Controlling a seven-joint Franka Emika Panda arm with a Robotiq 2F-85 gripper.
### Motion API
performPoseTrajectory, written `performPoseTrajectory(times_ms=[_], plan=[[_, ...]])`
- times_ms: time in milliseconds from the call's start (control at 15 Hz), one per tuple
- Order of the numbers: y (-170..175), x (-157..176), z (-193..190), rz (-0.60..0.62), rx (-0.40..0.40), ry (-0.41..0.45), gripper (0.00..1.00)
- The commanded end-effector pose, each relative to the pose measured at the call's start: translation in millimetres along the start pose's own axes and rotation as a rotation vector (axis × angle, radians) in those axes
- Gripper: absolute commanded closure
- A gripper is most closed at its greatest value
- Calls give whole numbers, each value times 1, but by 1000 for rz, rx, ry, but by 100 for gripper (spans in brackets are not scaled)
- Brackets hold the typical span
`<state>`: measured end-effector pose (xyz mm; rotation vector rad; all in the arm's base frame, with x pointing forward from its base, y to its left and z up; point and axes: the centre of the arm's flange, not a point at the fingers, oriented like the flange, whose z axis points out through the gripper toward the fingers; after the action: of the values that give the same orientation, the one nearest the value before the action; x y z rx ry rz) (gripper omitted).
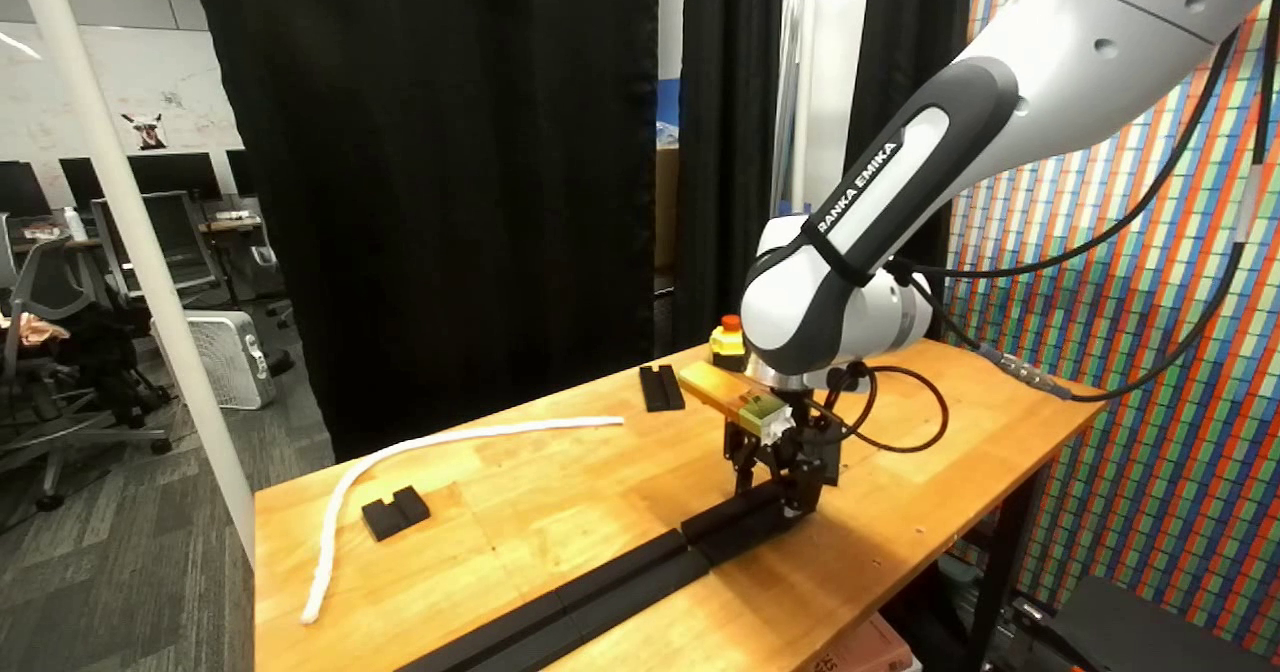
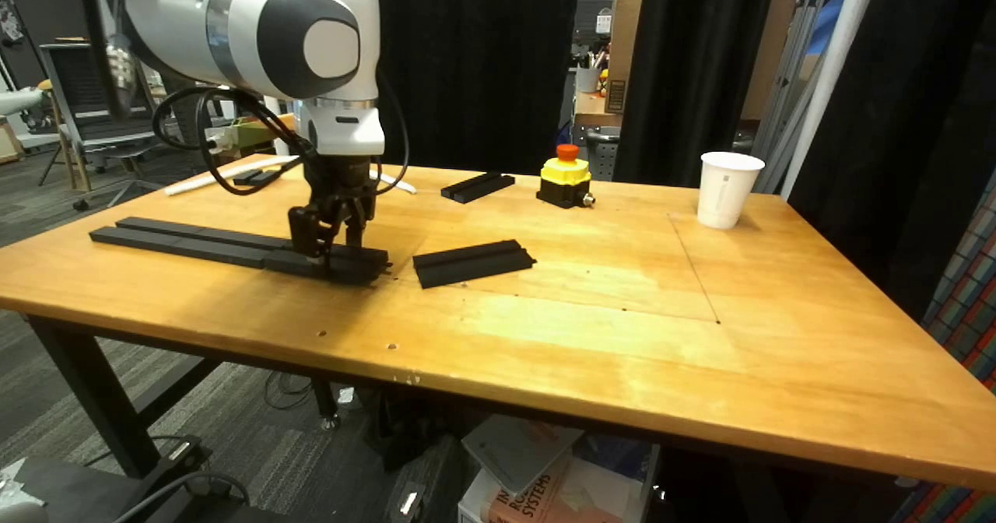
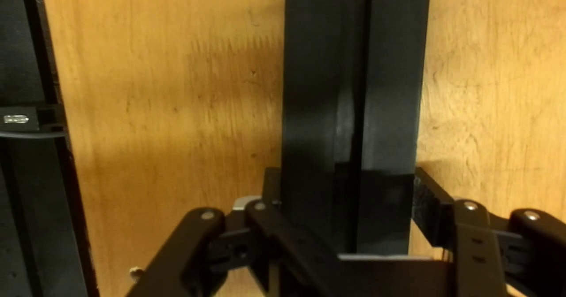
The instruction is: Connect the four black pieces closest to you together
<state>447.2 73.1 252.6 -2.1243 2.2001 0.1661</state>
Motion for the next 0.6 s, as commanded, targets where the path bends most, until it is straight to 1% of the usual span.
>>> performPoseTrajectory(times_ms=[0, 533], plan=[[10, -11, -10, -9, 29, -5, 54], [5, -18, -8, -24, 38, -7, 54]])
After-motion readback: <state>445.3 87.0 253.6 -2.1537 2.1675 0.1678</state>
